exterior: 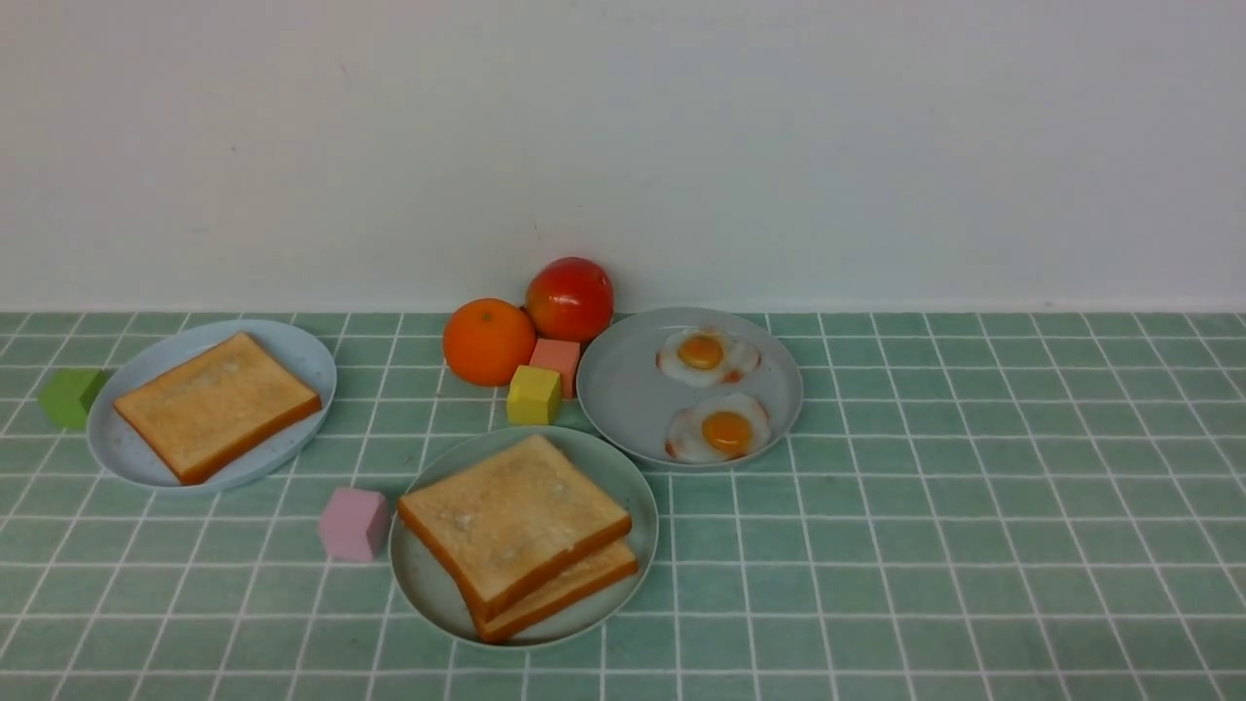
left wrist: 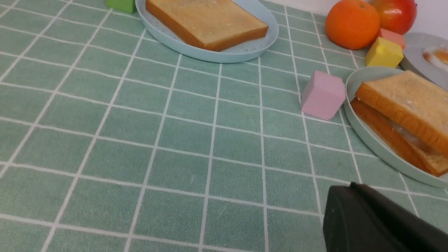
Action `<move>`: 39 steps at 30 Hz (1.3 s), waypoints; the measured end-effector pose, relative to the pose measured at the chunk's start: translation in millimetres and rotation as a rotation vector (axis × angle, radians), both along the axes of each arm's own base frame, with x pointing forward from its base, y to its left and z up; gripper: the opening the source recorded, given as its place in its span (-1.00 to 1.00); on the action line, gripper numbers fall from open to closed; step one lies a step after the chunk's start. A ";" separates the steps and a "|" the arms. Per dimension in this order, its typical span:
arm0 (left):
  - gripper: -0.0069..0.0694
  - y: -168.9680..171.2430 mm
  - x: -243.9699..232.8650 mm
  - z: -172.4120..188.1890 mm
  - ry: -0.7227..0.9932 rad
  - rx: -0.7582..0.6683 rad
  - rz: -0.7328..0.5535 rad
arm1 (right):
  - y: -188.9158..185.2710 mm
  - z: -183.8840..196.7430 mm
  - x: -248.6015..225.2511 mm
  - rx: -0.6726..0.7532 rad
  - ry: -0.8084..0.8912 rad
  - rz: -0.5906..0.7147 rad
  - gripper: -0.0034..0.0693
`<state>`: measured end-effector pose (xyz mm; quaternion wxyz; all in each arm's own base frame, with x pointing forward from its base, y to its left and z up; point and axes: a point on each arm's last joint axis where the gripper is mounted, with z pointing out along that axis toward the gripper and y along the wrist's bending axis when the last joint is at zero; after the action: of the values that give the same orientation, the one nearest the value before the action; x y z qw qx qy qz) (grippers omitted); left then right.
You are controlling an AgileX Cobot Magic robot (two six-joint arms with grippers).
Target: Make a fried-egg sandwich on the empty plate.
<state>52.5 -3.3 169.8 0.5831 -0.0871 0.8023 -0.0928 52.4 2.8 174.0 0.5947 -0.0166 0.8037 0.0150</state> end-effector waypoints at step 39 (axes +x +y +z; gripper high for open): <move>-0.85 0.0 0.0 -0.1 0.001 -0.003 0.001 | -0.1 0.0 0.0 0.000 0.000 -0.001 -0.78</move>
<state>52.5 -3.3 169.7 0.5826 -0.0885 0.8024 -0.0940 52.4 2.7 174.0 0.5947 -0.0162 0.8037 0.0147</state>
